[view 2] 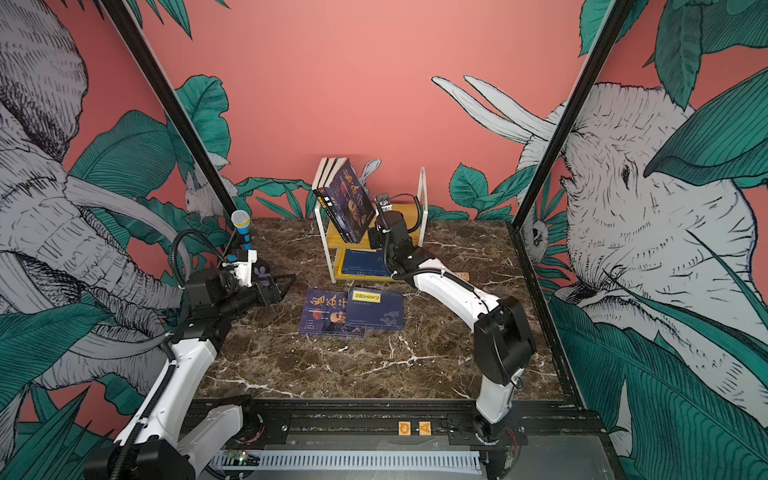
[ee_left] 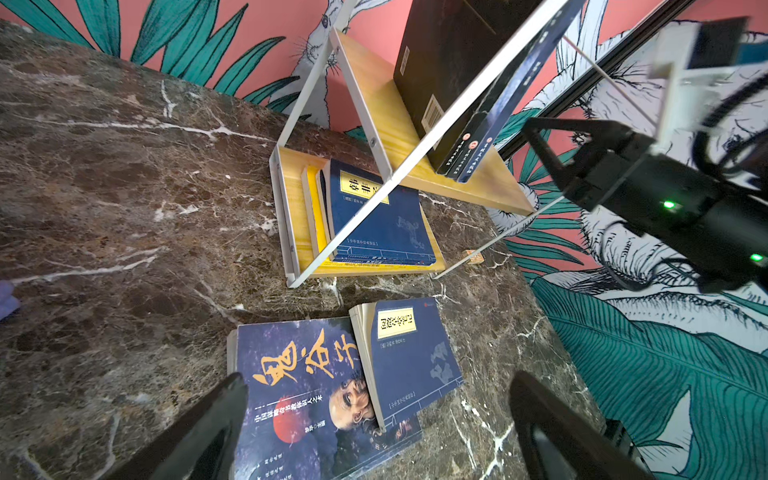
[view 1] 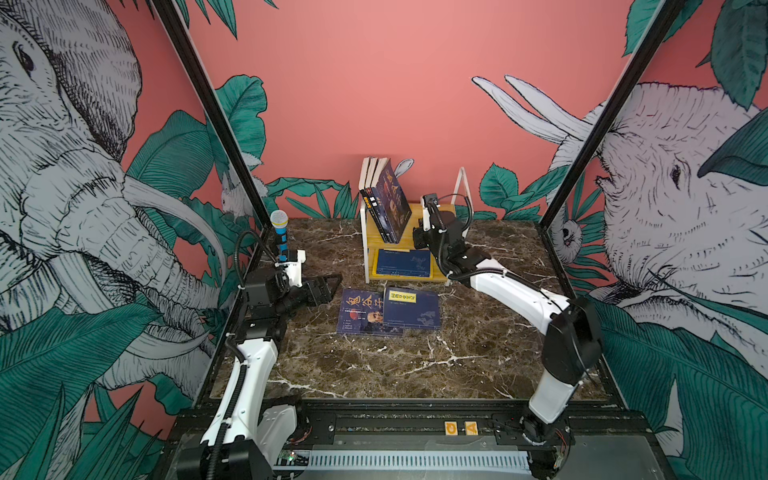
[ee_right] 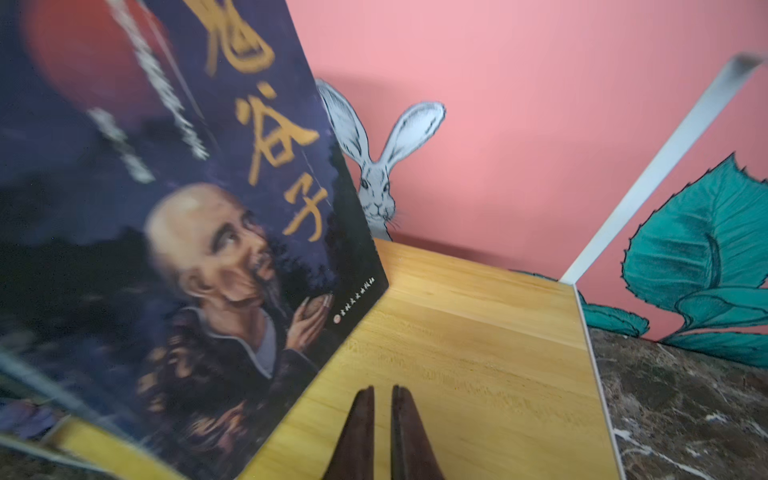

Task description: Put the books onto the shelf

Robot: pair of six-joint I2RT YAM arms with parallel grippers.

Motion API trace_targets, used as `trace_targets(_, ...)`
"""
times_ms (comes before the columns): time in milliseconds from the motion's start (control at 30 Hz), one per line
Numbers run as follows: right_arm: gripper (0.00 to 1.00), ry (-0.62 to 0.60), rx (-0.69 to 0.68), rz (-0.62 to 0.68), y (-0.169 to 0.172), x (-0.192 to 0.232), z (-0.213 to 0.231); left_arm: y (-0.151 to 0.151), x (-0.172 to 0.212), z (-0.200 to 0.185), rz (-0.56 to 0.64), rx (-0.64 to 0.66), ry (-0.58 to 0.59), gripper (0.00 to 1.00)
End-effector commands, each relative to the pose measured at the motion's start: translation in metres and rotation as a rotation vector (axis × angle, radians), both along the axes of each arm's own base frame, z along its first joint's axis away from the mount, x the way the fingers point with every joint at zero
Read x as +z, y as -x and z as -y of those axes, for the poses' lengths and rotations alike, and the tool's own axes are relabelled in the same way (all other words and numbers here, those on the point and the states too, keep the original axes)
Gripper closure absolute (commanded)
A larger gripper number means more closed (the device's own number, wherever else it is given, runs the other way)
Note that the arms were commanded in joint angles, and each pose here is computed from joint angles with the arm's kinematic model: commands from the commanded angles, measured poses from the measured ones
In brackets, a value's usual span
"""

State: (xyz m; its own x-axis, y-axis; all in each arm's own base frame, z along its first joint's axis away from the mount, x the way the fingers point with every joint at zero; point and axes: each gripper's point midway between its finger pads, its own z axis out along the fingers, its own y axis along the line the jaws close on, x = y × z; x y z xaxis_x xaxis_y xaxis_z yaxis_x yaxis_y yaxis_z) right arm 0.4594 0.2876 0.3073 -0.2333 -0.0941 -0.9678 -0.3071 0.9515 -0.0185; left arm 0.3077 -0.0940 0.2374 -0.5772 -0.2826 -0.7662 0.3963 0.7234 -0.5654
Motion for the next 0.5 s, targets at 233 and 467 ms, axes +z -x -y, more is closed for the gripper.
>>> trace_targets(233, 0.77, -0.010, -0.011, -0.044, 0.082, -0.009, 0.045, 0.000, -0.029, 0.026, -0.104, -0.064, 0.054, 0.01)
trace_targets(467, 0.69, -0.045, -0.037, -0.129, 0.119, -0.046, 0.076, 0.001, -0.059, 0.044, -0.221, -0.069, 0.116, 0.01)
